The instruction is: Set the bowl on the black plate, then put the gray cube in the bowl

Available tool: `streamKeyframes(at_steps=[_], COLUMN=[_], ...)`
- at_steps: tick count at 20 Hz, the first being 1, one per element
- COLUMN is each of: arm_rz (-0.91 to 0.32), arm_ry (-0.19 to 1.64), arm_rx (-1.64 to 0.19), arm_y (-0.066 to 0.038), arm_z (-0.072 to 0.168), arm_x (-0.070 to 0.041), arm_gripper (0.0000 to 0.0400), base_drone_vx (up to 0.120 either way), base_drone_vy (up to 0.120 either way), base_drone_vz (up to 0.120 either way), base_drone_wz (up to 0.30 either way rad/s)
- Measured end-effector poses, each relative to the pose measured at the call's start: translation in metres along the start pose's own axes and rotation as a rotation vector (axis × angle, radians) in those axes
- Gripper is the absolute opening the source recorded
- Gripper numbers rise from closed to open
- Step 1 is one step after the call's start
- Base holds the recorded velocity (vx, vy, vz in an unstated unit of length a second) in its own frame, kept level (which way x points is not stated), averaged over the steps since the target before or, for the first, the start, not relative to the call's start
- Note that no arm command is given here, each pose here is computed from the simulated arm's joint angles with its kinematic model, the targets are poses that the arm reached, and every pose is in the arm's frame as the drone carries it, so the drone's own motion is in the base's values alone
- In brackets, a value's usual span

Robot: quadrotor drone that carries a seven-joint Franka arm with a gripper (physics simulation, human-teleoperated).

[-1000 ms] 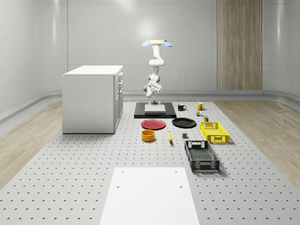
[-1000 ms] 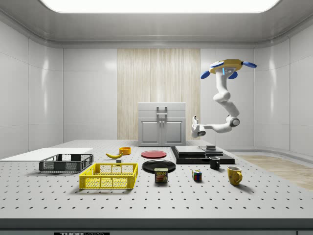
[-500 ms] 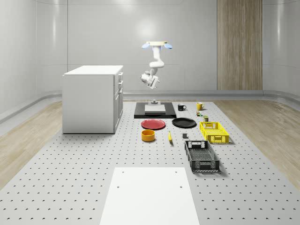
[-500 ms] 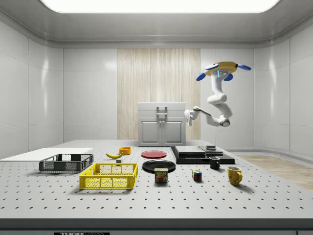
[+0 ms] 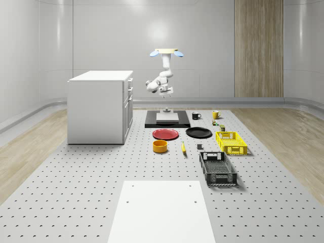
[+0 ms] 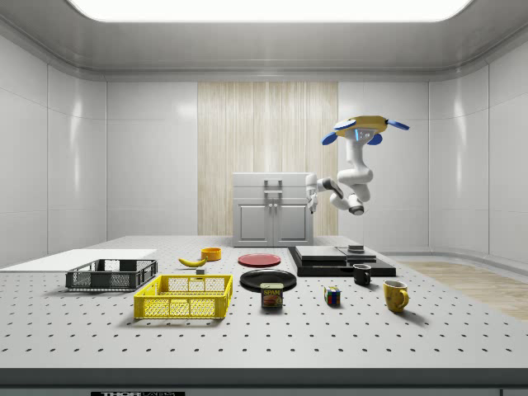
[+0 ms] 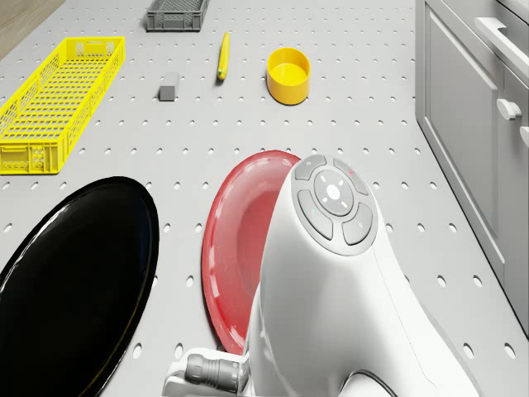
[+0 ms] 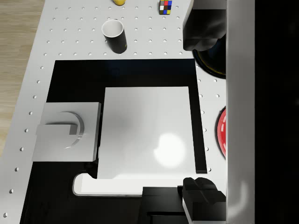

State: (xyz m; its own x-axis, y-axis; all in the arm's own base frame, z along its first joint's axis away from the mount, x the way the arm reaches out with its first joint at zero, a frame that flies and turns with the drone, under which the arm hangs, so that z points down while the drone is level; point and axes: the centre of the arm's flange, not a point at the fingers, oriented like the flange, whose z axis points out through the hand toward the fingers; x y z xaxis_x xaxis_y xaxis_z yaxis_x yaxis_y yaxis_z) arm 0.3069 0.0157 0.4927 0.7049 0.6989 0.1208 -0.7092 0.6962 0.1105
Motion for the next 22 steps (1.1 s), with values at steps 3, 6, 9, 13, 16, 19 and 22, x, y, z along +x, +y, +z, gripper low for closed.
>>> streamKeyframes(at_steps=[3, 6, 9, 13, 16, 19, 22], arm_rz=[-0.002, -0.003, -0.003, -0.003, -0.003, -0.003, -0.003], arm_ry=[0.050, 0.079, 0.095, 0.108, 0.112, 0.115, 0.117], arm_rx=[-0.047, -0.074, -0.090, -0.101, -0.105, -0.108, -0.109], arm_y=[-0.0047, -0.0075, -0.0091, -0.0102, -0.0106, -0.0109, -0.0110], arm_z=[0.0000, 0.0002, 0.0003, 0.0005, 0.0006, 0.0006, 0.0006], arm_x=[-0.0048, -0.0076, -0.0092, -0.0104, -0.0108, -0.0111, -0.0113], arm_gripper=[0.0400, 0.0400, 0.0400, 0.0400, 0.0400, 0.0400, 0.0400], base_drone_vx=[0.120, 0.120, 0.120, 0.120, 0.120, 0.120, 0.120], base_drone_vy=[0.000, 0.000, 0.000, 0.000, 0.000, 0.000, 0.000], base_drone_vz=[0.000, 0.000, 0.000, -0.050, -0.120, -0.120, -0.120], base_drone_wz=[0.000, 0.000, 0.000, 0.000, 0.000, 0.000, 0.000])
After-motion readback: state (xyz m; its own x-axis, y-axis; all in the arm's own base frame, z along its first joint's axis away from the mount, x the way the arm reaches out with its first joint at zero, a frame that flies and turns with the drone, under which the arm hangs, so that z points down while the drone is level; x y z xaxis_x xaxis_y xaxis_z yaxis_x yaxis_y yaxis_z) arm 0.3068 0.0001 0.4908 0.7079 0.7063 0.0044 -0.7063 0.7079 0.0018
